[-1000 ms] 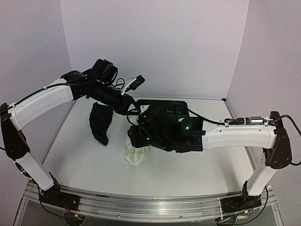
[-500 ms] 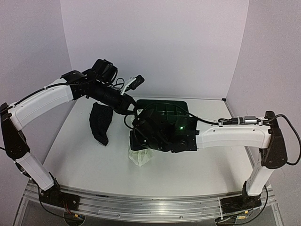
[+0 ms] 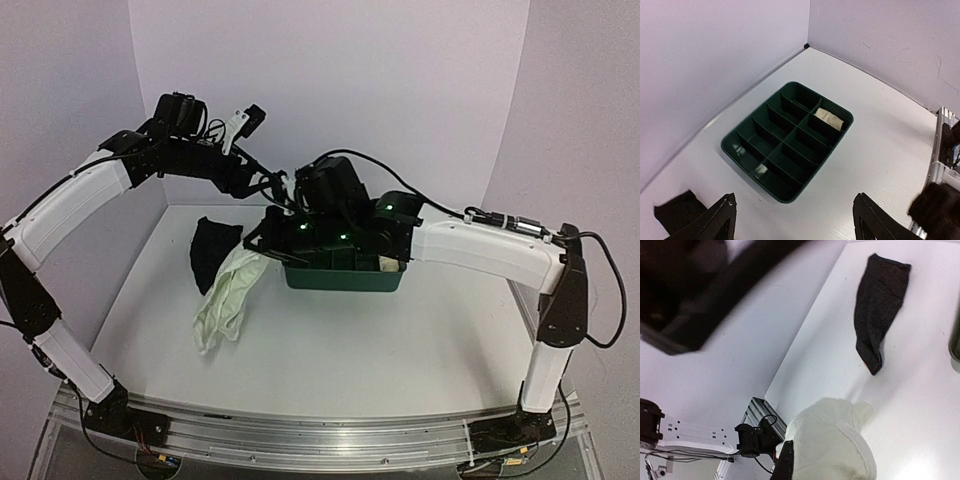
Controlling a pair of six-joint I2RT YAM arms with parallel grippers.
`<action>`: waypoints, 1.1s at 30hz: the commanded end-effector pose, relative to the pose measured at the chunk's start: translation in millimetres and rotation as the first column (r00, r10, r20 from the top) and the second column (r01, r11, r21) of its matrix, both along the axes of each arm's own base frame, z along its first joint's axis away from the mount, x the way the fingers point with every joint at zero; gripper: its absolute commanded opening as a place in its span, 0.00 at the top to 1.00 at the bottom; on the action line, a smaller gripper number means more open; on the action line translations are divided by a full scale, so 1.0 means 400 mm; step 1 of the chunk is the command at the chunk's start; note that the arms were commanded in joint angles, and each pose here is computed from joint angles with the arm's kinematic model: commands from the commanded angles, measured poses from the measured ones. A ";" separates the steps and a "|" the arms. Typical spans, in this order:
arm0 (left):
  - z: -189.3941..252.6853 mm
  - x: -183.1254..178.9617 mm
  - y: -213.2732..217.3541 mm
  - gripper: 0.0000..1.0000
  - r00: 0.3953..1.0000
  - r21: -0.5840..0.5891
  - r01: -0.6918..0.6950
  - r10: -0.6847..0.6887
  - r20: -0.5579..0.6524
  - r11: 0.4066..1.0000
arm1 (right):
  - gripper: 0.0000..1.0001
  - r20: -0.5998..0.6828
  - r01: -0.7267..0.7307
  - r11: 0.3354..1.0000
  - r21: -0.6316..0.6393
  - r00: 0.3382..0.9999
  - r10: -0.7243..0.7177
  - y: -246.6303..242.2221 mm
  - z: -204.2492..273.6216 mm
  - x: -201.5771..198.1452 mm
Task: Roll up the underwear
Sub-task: Flatten out the underwear at the center of the board.
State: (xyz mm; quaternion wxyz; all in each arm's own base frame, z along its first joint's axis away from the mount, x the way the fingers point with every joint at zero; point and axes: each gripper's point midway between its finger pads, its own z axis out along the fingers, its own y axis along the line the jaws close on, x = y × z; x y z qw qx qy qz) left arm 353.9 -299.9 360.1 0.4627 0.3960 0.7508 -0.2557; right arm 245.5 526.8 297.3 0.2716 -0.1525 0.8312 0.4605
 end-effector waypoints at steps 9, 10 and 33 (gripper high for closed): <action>-0.285 -0.284 -0.024 0.29 0.901 0.251 0.421 -0.435 -0.003 0.871 | 1.00 -0.466 0.144 0.945 -0.292 0.842 -0.272 -0.276 -0.504 -0.071; -0.343 -0.321 -0.011 0.29 0.879 0.291 0.463 -0.476 -0.027 0.838 | 1.00 -0.487 0.131 0.941 -0.312 0.828 -0.277 -0.290 -0.534 -0.086; -0.816 -0.326 0.149 0.40 0.661 0.711 0.546 -0.749 -0.040 0.444 | 1.00 -0.491 0.107 0.908 -0.404 0.813 -0.314 -0.371 -0.654 -0.083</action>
